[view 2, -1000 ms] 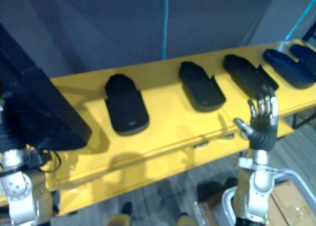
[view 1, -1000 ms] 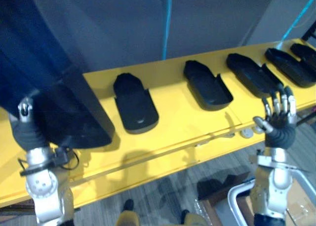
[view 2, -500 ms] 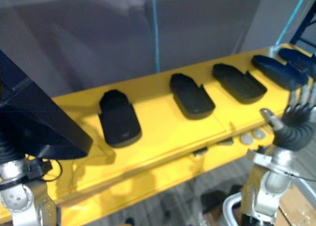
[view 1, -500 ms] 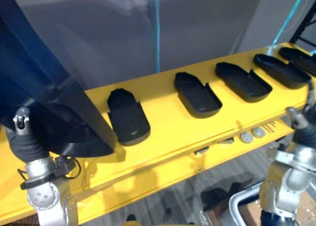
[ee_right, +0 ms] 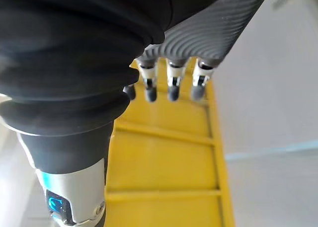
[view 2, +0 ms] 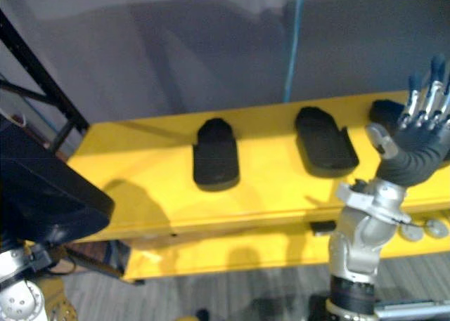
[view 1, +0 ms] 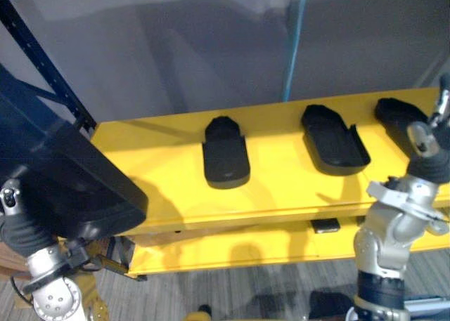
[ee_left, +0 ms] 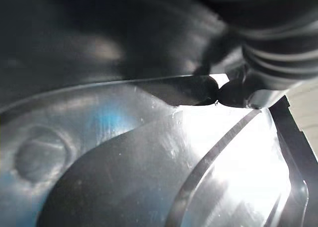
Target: Walk over and take plastic housings, then place them on the shelf
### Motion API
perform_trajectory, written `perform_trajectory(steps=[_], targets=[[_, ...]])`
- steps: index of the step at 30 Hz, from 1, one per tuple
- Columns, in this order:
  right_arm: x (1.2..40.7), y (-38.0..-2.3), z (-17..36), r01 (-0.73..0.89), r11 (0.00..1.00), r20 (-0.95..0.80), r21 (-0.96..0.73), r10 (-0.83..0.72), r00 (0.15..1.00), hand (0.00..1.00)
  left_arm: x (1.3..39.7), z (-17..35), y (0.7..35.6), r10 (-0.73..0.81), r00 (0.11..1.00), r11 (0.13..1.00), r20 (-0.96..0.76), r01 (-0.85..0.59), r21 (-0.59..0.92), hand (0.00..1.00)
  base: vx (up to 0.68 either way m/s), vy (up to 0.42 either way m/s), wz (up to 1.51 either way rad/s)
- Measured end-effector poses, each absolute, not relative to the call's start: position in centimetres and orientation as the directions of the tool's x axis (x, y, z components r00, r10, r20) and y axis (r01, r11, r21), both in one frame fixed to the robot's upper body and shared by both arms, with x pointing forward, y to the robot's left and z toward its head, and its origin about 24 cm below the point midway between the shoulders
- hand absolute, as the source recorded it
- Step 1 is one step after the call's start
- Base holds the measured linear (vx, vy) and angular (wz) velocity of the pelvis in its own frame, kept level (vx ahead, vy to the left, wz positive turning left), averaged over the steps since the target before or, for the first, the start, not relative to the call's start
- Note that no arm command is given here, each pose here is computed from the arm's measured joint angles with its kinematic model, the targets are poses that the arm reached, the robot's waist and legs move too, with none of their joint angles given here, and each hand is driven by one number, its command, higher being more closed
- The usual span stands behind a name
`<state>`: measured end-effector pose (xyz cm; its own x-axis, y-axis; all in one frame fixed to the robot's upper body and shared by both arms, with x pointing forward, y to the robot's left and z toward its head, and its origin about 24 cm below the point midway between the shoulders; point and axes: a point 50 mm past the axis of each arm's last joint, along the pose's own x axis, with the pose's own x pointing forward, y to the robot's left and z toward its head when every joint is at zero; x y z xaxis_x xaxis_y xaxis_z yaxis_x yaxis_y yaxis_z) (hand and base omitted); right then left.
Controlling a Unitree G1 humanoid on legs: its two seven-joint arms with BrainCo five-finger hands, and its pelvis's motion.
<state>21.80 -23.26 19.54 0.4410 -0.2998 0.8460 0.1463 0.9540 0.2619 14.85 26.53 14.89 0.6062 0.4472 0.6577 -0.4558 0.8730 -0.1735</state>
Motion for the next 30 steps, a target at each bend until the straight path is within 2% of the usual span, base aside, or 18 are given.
perform_trajectory(steps=[8,12,15,17,18,20,22,27,30], targets=[[20.9,-23.7,18.8,0.258,0.926,0.822,0.274,-0.365,0.436,0.0,15.3,15.4,26.3,0.401,0.617,0.888,0.677,-0.445,-0.12,1.0,0.04,0.044,-0.02],[20.6,-24.3,17.7,0.401,0.887,0.779,0.231,-0.416,0.47,0.0,15.7,15.2,26.3,0.397,0.651,0.879,0.647,-0.472,-0.064,1.0,0.03,0.001,-0.1],[19.5,-26.3,16.4,0.619,0.751,0.715,0.229,-0.561,0.416,0.0,16.0,14.8,26.6,0.403,0.686,0.862,0.606,-0.507,0.001,1.0,0.01,-0.001,-0.17],[17.8,-28.3,14.9,0.759,0.59,0.626,0.275,-0.709,0.324,0.0,15.8,14.3,28.0,0.442,0.693,0.817,0.569,-0.573,0.063,1.0,0.01,0.0,-0.31],[17.4,-28.8,14.5,0.788,0.548,0.602,0.282,-0.74,0.299,0.0,15.8,14.1,28.5,0.456,0.695,0.806,0.556,-0.588,0.074,1.0,0.01,-0.001,-0.42],[15.6,-30.5,12.2,0.883,0.39,0.495,0.26,-0.839,0.226,0.0,15.6,13.0,30.1,0.52,0.705,0.766,0.483,-0.634,0.102,1.0,0.01,0.004,-0.47],[14.3,-31.2,9.9,0.933,0.298,0.398,0.2,-0.895,0.2,0.0,15.6,12.2,30.7,0.568,0.699,0.742,0.434,-0.663,0.096,1.0,0.01,0.004,-0.27],[10.5,-31.0,2.4,0.982,0.188,0.085,-0.009,-0.978,0.188,0.0,15.7,11.6,31.4,0.607,0.697,0.719,0.381,-0.686,0.11,1.0,0.0,-0.016,-0.3],[8.3,-30.3,-2.3,0.965,0.252,-0.143,-0.075,-0.96,0.24,0.0,16.0,12.5,32.1,0.585,0.71,0.719,0.391,-0.678,0.154,1.0,-0.01,-0.01,-0.06]])
